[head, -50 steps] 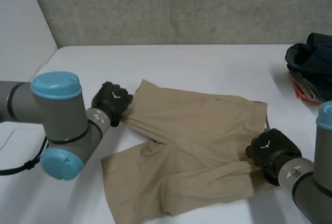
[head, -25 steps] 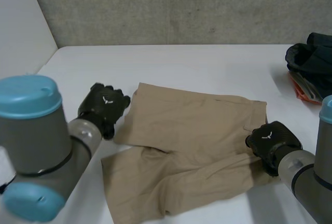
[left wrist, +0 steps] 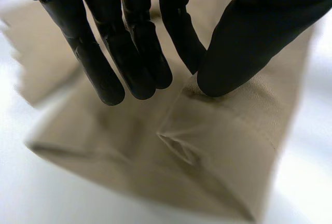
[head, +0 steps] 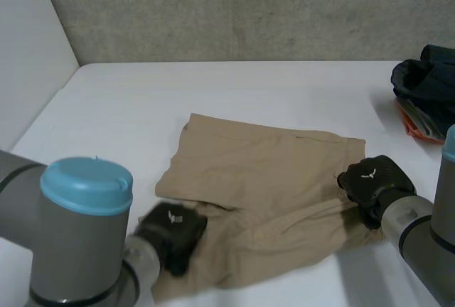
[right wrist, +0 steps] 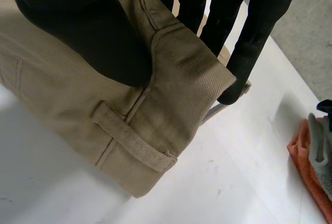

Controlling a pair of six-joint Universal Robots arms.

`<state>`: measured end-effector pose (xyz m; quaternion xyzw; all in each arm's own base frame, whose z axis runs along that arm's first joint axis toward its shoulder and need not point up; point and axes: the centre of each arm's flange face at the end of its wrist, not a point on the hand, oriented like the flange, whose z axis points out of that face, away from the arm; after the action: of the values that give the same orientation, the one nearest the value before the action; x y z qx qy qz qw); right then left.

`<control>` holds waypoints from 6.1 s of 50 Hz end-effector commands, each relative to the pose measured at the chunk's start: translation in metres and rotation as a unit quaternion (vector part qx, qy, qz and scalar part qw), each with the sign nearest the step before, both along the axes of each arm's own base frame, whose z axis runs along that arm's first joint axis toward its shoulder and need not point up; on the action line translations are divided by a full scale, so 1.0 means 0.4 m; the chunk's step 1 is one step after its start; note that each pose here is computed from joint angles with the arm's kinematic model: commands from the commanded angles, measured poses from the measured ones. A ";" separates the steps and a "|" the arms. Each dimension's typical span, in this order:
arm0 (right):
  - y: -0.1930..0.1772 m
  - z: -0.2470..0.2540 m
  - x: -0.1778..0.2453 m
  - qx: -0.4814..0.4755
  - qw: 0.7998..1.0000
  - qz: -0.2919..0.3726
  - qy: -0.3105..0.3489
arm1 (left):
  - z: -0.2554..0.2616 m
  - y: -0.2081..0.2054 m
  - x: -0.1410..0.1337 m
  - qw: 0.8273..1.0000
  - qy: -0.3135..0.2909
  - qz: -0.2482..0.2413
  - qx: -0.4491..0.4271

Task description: Fold the laundry.

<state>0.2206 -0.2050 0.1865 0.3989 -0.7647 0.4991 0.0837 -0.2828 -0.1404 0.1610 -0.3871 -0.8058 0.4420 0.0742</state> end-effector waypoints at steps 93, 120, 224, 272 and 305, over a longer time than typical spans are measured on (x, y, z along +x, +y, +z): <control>-0.023 -0.115 0.410 -0.216 0.899 0.375 -0.063 | 0.151 -0.359 -0.068 0.918 0.128 0.048 -0.373; -0.280 0.014 0.183 0.038 0.956 0.052 -0.285 | 0.021 -0.317 -0.274 0.968 0.168 -0.052 -0.181; -0.448 0.308 0.138 -0.397 0.858 0.064 -0.320 | 0.463 -0.256 -0.126 0.899 0.342 -0.197 -0.190; -0.743 0.036 -0.697 -0.265 0.887 -0.075 -0.371 | 0.440 -0.188 -0.174 0.892 0.360 -0.226 -0.153; -0.438 0.519 -0.534 -0.470 0.848 -0.198 -0.146 | 0.539 -0.178 -0.112 0.889 0.376 -0.136 -0.224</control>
<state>-0.0822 -0.4038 0.3718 0.0177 -0.5423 0.7734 0.3278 -0.3388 -0.2076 0.3676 -0.3473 -0.5238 0.6811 0.3756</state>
